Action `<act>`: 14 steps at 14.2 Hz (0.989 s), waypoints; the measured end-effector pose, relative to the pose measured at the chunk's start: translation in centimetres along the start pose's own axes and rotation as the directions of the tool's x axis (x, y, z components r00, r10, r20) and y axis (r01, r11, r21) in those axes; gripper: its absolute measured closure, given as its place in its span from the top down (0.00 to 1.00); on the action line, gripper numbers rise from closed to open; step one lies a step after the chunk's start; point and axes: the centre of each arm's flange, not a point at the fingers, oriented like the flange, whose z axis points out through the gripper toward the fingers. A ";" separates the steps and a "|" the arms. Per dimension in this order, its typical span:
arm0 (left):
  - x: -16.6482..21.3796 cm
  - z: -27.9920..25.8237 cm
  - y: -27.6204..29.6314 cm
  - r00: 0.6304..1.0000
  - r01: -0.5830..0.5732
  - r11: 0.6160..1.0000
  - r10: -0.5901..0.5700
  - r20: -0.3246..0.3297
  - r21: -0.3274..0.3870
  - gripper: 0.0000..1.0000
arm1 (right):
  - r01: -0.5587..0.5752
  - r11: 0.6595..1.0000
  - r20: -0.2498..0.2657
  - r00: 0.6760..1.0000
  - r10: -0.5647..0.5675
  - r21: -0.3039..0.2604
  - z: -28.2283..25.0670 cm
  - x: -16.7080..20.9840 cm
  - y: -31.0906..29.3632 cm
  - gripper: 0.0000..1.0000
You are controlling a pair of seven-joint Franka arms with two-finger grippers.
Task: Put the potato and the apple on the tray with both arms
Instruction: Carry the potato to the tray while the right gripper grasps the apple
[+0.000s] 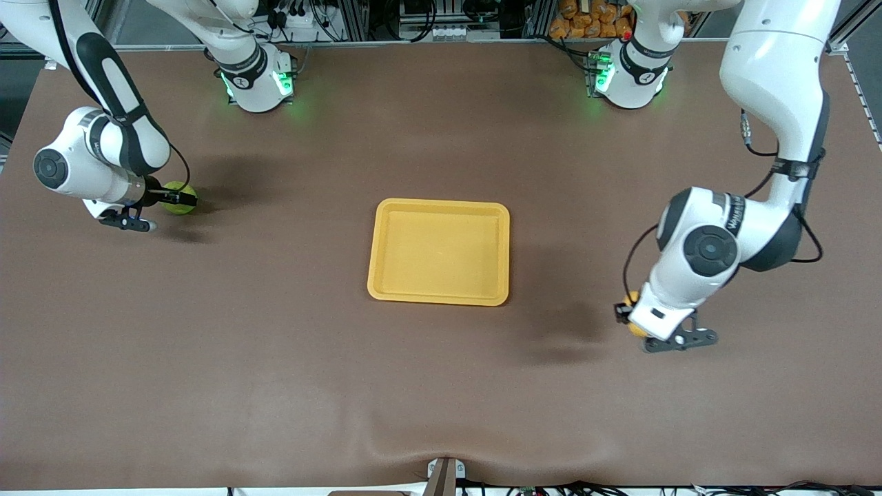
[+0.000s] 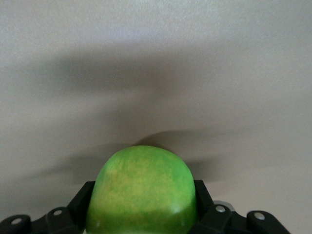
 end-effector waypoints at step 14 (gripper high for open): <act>-17.1 -0.8 24.6 0.997 -0.066 0.994 0.068 -0.021 0.087 0.53 | 0.020 0.999 0.151 0.988 -0.024 0.027 -2.3 -0.1 -1.5 0.85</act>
